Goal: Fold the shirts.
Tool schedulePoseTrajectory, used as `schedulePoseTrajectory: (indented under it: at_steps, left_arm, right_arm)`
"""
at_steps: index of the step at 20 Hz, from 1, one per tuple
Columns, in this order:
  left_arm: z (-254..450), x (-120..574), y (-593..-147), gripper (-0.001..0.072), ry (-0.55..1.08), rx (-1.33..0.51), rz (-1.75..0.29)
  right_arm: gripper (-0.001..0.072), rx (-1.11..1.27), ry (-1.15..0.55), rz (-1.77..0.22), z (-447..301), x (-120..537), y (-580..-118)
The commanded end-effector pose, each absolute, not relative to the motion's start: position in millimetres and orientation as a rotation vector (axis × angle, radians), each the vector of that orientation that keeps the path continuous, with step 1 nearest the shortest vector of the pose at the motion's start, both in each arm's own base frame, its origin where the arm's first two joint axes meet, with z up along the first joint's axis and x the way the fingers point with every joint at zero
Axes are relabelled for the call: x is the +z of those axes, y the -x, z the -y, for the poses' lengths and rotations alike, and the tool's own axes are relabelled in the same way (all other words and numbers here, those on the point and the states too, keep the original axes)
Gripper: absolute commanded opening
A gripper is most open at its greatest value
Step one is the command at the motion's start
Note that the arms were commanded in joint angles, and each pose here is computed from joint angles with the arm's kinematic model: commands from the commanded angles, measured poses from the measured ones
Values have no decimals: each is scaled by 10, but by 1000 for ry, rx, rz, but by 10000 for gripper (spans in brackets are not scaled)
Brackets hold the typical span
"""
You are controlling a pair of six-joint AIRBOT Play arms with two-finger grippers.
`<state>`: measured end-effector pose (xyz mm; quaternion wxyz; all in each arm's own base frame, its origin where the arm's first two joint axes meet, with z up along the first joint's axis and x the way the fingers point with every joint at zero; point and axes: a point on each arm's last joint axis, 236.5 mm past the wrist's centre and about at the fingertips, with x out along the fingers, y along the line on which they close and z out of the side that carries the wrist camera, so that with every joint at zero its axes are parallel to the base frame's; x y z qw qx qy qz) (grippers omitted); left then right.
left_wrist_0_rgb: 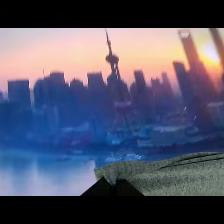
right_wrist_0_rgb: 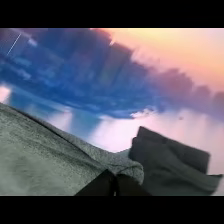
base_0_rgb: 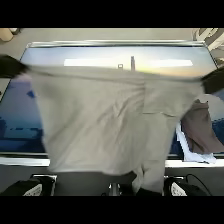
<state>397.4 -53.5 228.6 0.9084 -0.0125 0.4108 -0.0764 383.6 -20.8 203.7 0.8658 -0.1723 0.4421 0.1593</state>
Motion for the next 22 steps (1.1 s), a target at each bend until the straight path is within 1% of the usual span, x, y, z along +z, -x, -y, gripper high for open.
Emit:
schedulePoseTrajectory:
  at_steps: [1, 4, 8, 10, 12, 14, 16, 18, 20, 21, 22]
  left_arm:
    - [567, 971, -4345, 26, 29, -150, -1117]
    - [585, 388, -4660, 26, 34, -142, -1190]
    - [602, 103, -5002, 26, 39, -135, -1167]
    - [605, 39, -5064, 26, 39, -134, -1166]
    - [592, 22, -4946, 26, 12, -152, -1212]
    - [559, -75, -4626, 27, -22, -181, -1351]
    - [544, -225, -4293, 27, -25, -191, -1501]
    - [549, -414, -4093, 27, -25, -193, -1576]
    - [569, -615, -3943, 32, -16, -195, -1632]
    - [568, -658, -3897, 124, -16, -196, -1655]
    - [555, -651, -3864, 365, -15, -196, -1670]
  right_arm:
    - [17, 512, 152, -1130, -37, 913, -4327]
    - [18, 565, -11, -1133, -226, 357, -4714]
    - [18, 486, -26, -1070, -99, 17, -5111]
    - [18, 482, -32, -1065, -97, -6, -5139]
    - [19, 551, -1, -1129, -148, -5, -4918]
    - [19, 609, 53, -1300, -101, -79, -4479]
    - [19, 610, 48, -1470, -15, -198, -4104]
    - [19, 587, 8, -1592, 17, -395, -3828]
    - [25, 582, -29, -1607, -87, -604, -3756]
    - [173, 565, -47, -1601, -126, -641, -3779]
    - [401, 588, -61, -1577, -215, -598, -3815]
